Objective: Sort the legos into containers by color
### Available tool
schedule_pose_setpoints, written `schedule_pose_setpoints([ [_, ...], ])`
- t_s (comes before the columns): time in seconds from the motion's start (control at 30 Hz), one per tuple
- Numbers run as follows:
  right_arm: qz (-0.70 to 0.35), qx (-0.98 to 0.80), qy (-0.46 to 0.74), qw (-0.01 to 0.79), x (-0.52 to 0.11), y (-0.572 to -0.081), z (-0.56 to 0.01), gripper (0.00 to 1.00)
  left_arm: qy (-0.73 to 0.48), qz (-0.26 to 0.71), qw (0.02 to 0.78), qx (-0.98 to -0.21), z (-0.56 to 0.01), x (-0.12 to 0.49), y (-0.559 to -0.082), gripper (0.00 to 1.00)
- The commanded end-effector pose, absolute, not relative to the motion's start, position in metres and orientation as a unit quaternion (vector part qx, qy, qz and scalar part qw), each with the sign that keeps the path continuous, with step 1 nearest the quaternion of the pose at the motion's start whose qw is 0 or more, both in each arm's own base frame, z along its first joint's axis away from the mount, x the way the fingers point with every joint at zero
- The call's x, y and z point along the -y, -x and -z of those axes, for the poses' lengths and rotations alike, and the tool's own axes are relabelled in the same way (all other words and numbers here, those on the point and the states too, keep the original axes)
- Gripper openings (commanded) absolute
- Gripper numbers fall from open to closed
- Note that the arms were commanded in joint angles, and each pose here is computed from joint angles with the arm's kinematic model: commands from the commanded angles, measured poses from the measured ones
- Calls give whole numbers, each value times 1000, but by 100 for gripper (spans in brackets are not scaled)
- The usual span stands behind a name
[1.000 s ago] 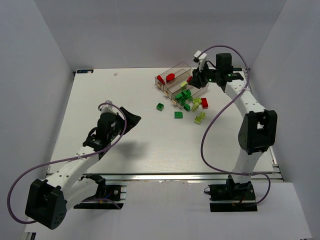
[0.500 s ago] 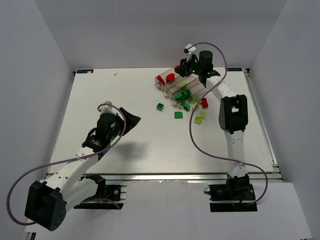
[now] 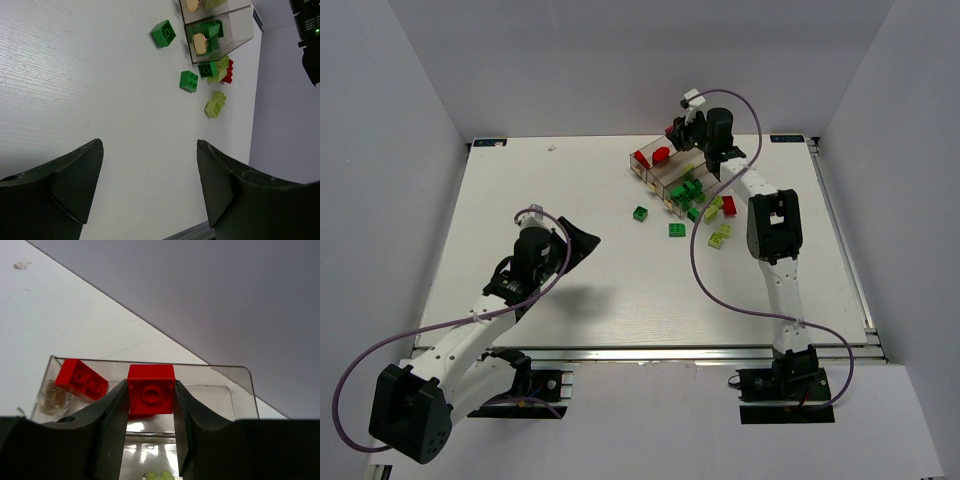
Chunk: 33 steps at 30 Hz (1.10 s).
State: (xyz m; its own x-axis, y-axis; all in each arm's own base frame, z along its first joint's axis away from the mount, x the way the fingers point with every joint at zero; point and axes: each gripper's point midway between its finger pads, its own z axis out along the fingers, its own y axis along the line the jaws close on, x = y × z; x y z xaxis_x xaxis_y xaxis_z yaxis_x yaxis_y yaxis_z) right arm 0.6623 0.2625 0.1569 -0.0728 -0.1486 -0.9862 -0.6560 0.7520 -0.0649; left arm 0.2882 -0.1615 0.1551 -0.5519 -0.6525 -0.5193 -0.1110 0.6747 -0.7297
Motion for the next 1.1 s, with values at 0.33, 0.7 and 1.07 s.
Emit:
schedule_pose_setpoints([
  [0.33,-156,-688,274,654,-252,-688,-155,49,238,328,423,-810,-167,158,-291,85],
  [0.7,-181,-656,317,661,-254,-659,-211,63,190,309,417,-833,-165,174,-316,91],
  [1.07,-298,-603,494,550,-222,-470,-291,19,-6,191,344,-919,-122,217,-387,98],
])
